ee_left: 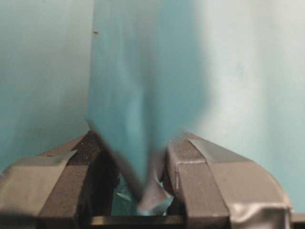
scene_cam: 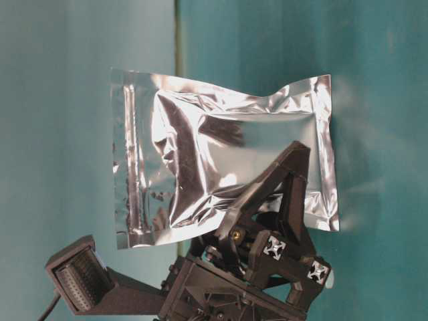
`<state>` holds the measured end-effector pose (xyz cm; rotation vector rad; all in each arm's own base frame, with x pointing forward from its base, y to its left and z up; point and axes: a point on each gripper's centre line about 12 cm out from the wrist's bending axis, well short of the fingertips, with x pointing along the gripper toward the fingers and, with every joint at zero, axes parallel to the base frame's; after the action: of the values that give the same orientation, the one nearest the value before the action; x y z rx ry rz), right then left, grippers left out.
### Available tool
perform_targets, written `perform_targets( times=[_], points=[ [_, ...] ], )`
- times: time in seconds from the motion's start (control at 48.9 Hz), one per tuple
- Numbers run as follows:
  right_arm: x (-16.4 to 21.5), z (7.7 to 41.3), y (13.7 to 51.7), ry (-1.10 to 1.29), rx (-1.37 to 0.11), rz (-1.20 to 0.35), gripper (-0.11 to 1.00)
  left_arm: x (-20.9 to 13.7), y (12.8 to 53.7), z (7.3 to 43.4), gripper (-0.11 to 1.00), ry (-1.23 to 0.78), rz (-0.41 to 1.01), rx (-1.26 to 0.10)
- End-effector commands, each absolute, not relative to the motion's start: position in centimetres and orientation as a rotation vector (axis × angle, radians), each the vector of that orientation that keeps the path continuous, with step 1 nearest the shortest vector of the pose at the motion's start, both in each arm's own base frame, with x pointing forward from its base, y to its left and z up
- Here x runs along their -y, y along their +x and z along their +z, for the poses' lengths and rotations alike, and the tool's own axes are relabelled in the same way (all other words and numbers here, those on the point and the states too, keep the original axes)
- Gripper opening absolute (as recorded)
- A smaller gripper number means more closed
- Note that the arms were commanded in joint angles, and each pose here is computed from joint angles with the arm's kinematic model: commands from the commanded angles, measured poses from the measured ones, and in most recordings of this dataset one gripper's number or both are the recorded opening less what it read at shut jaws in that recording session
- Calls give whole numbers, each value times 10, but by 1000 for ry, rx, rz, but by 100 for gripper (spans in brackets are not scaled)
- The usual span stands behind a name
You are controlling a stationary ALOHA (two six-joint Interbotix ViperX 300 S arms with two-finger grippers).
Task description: Hand over the silver zip bag and make it stand upright.
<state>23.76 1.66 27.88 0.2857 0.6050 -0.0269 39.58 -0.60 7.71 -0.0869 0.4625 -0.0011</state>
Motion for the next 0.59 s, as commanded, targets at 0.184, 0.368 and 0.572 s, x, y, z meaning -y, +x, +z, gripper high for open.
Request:
perform_targets(
  times=[0.184,0.368,0.572],
  points=[
    [-17,284,238,296,-582,-25,87,9,396,80,28,-82,-10,-457],
    [-17,284,239,296,-584,-27,87,9,397,81,28,-82,-10,-454],
    [-17,284,238,296,-582,-27,87,9,397,80,28,-82,-10,-455]
  ],
)
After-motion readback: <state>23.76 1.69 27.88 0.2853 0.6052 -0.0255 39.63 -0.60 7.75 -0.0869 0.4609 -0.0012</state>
